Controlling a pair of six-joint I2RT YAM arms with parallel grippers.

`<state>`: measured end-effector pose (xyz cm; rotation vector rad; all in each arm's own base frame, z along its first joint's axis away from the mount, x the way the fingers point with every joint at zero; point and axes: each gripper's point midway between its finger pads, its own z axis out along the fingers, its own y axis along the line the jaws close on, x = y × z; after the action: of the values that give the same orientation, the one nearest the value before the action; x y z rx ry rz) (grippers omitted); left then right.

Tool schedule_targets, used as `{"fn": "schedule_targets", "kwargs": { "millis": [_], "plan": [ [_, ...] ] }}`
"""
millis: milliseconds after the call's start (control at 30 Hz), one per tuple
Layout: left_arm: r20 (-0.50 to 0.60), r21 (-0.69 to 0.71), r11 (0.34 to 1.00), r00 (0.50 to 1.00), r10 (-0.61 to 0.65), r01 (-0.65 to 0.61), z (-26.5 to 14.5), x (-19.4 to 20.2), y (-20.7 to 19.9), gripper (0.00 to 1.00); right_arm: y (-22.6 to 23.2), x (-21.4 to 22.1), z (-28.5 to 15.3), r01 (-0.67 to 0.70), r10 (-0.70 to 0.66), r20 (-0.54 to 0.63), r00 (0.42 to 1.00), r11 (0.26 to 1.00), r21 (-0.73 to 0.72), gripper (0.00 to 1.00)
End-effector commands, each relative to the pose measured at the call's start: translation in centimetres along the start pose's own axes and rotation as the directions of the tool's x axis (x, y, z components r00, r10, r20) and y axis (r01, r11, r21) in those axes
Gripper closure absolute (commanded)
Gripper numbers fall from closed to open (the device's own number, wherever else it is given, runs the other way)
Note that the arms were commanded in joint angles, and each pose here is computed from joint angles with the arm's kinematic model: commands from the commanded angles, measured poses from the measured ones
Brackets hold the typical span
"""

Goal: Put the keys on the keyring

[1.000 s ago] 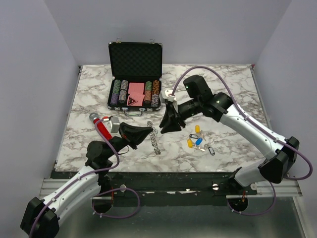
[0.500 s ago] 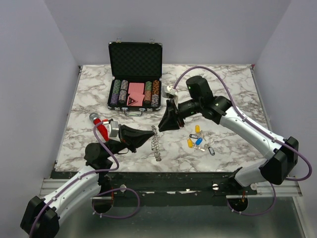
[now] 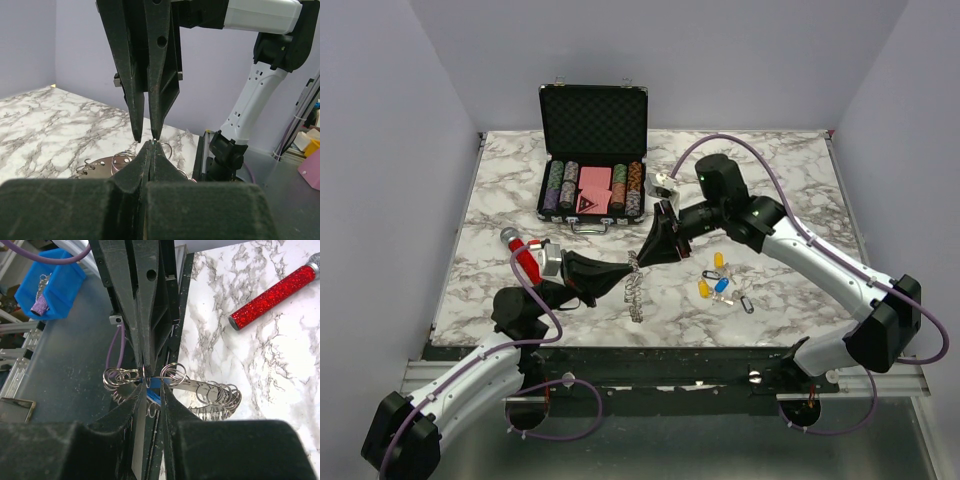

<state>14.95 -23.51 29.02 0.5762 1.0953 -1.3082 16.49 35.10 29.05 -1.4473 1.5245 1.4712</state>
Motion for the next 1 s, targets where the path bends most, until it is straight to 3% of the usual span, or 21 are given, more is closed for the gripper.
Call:
{"fn": "schedule_targets", "kwargs": {
  "millis": [0,667,800,967],
  "plan": [
    [0.048,0.027,0.999,0.998,0.036,-0.037,0.15,-1.32,-0.57,1.0,1.41,-0.06,0.21,0.003,-0.002,0.011,1.0,0.999,-0.052,0.76],
    [0.064,0.017,1.0,0.998,0.021,-0.022,0.28,-1.49,-0.36,1.0,1.56,0.26,0.86,-0.006,0.006,0.006,1.0,0.998,-0.063,0.77],
    [0.069,0.012,1.0,0.997,0.023,-0.024,0.29,-1.63,-0.27,1.0,1.34,0.3,1.03,-0.01,0.01,0.003,1.0,0.998,-0.055,0.8],
    [0.072,0.01,1.0,0.997,0.023,-0.023,0.23,-1.62,-0.27,1.0,1.22,0.42,1.16,-0.012,0.011,-0.002,1.0,0.999,-0.052,0.91]
  ]
}}
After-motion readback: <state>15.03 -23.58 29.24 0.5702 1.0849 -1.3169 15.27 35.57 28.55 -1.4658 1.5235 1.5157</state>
